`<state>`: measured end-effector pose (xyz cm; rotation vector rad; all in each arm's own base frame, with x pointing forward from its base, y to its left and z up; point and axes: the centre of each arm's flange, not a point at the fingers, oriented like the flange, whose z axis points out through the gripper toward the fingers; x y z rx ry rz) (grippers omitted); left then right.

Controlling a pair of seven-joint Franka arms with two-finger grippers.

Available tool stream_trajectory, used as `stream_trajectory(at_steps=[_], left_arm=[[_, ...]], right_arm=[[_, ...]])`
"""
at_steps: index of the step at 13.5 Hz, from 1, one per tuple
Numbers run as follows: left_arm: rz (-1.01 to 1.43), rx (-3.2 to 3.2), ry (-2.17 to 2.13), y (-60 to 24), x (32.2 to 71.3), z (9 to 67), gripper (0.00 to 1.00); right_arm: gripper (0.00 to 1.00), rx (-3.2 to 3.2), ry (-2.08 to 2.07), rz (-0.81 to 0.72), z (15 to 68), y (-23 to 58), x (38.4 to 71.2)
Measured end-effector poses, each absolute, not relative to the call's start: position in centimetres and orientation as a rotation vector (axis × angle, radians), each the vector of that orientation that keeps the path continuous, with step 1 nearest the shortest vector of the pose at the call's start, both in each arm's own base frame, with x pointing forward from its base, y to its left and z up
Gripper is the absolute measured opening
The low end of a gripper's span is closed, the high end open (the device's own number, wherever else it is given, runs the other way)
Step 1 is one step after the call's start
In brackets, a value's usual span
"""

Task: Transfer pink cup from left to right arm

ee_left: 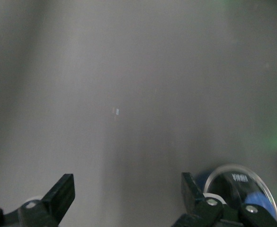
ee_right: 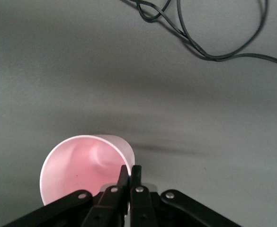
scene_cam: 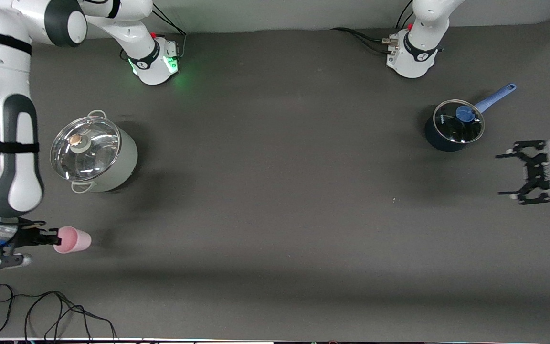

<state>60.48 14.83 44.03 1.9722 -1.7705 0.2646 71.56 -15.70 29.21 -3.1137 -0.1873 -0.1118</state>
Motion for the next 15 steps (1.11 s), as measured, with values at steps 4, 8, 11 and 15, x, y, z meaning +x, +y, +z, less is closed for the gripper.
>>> stream_trajectory(at_steps=[4,8,11,15], left_arm=[[0.206,2.261,-1.681,19.4,60.0,47.2,1.00],[0.135,2.544,-1.462,20.1,60.6,51.3,1.00],[0.118,2.682,-1.209,18.6,61.2,52.3,1.00],[0.075,2.777,-0.959,15.4,62.0,54.0,1.00]], right_arm=[[0.03,-3.121,-0.177,-0.157,26.2,-15.4,72.2],[0.03,-3.092,-0.127,-0.179,24.7,-15.3,72.3],[0.06,-3.086,-0.120,-0.180,24.5,-15.3,72.3],[0.47,-3.085,-0.119,-0.184,24.6,-15.3,72.3]])
